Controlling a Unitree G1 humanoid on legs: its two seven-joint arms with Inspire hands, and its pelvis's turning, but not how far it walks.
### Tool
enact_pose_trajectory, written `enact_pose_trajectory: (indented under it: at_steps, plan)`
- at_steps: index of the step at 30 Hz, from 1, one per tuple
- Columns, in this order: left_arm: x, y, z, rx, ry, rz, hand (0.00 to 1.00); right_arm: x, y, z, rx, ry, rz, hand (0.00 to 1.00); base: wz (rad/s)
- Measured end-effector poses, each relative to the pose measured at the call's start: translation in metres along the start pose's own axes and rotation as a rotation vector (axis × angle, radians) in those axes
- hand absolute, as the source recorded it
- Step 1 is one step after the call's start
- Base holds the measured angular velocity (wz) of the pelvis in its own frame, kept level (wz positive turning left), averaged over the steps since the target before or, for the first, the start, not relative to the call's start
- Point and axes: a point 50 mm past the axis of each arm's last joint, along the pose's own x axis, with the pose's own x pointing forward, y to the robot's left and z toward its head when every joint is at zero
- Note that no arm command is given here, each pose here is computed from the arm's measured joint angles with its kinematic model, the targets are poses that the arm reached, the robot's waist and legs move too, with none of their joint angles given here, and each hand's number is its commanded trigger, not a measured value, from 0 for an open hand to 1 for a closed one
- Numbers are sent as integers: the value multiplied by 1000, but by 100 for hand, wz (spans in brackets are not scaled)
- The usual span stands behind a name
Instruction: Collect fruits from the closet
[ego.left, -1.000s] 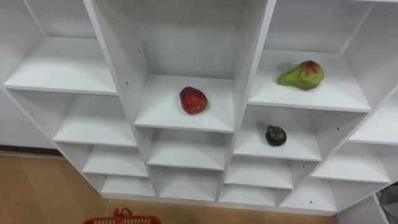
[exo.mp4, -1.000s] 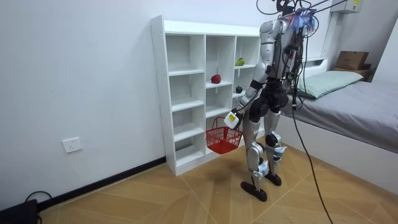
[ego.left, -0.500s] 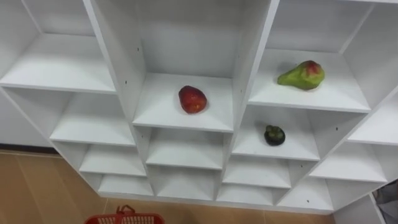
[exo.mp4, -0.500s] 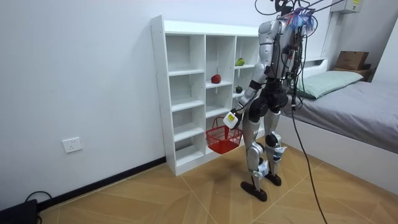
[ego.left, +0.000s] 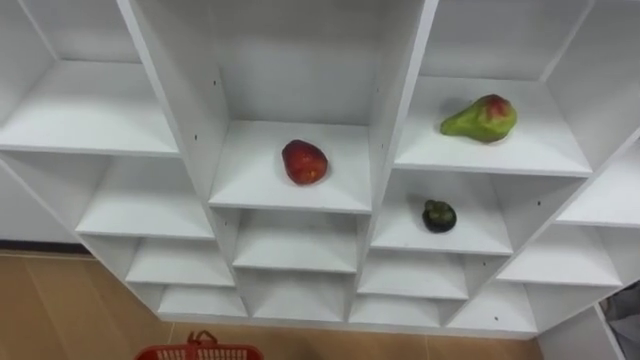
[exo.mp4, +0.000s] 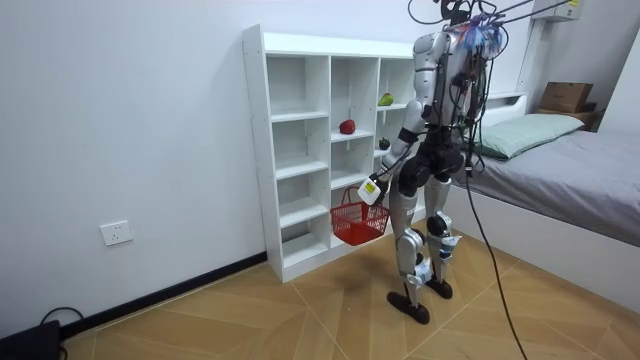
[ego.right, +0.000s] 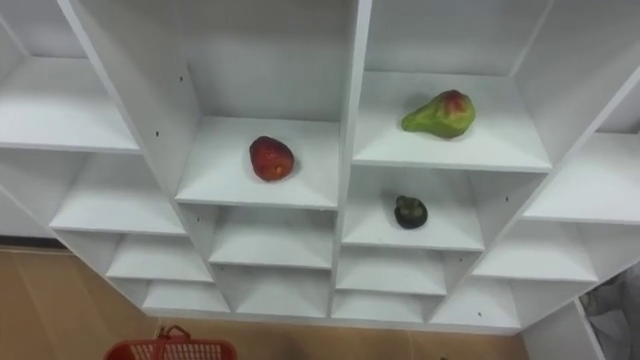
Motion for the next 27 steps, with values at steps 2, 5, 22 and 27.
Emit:
enact_pose_trajectory:
  at_steps: [2,5,22,27]
  plan:
    - [0,0,0,-1,-1,0,100,-1,1,12,0,-66,3,0,-2]
    - [0,-1,3,2,-15,-3,100,-8,4,35,-22,-212,7,0,0]
    - [-2,-4,20,23,-133,-43,100,-52,12,101,-69,-641,12,0,-2]
    - [-3,-5,17,10,-124,-47,100,-56,12,107,-63,-678,-8,0,-6]
